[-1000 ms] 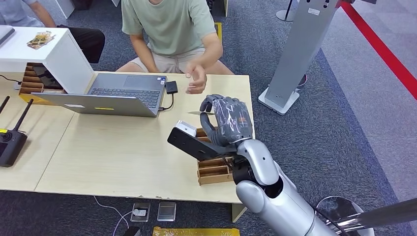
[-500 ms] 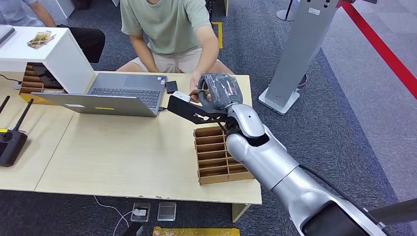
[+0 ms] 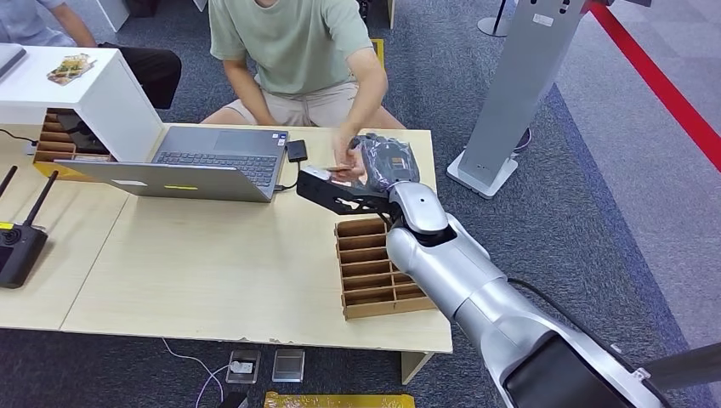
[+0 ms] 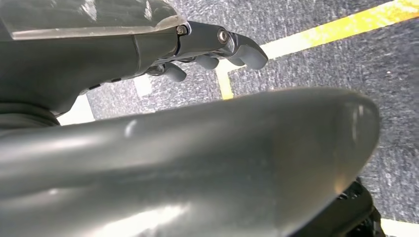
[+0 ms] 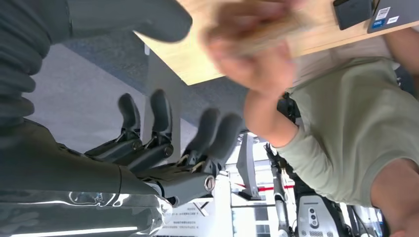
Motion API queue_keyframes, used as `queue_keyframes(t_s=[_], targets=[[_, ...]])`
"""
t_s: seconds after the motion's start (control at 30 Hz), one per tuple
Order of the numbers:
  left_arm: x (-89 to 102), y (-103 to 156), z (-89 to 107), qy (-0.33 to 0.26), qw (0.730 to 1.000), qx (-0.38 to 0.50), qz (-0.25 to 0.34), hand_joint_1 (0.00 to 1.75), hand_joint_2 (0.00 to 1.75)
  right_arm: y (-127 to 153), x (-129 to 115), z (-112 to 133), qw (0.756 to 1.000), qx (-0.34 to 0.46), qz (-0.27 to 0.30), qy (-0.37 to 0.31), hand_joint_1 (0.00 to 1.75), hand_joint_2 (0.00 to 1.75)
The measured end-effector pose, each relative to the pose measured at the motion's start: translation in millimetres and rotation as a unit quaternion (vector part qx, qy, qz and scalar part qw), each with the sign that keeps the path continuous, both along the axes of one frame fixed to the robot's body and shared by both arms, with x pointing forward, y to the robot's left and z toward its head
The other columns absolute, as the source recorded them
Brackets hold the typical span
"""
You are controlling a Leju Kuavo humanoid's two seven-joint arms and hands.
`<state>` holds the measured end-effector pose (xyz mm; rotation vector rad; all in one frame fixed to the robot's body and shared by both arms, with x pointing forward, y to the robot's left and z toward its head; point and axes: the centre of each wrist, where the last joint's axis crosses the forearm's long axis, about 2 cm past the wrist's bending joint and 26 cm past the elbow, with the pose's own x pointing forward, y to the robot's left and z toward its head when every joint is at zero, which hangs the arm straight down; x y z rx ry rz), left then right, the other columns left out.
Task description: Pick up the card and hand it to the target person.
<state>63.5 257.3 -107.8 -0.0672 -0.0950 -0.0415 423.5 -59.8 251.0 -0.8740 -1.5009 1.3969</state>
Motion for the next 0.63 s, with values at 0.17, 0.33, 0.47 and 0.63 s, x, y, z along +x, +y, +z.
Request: queue_keyframes(t_s=[0.17, 0.33, 0.47, 0.63], targets=[[2.4, 0.0, 0.4, -0.016, 1.0, 0.0, 0.003, 0.0, 0.0, -3.8, 2.7, -1.7, 1.0, 0.008, -0.003, -0.006, 0.0, 1.75], [1.7, 0.3, 0.2, -0.021, 1.0, 0.004, 0.015, 0.0, 0.0, -7.9, 7.3, 4.8, 0.999, 0.036, 0.0, -0.021, 0.0, 1.75], [-1.7, 0.5, -0.3, -0.008, 1.0, 0.008, 0.029, 0.0, 0.0, -14.9, 8.0, 9.6, 0.996, 0.09, 0.006, -0.028, 0.0, 1.75], [-4.8, 0.7, -0.8, 0.009, 0.999, 0.01, 0.045, 0.0, 0.0, -28.0, -10.1, -5.0, 0.98, 0.2, 0.013, 0.006, 0.0, 1.75]])
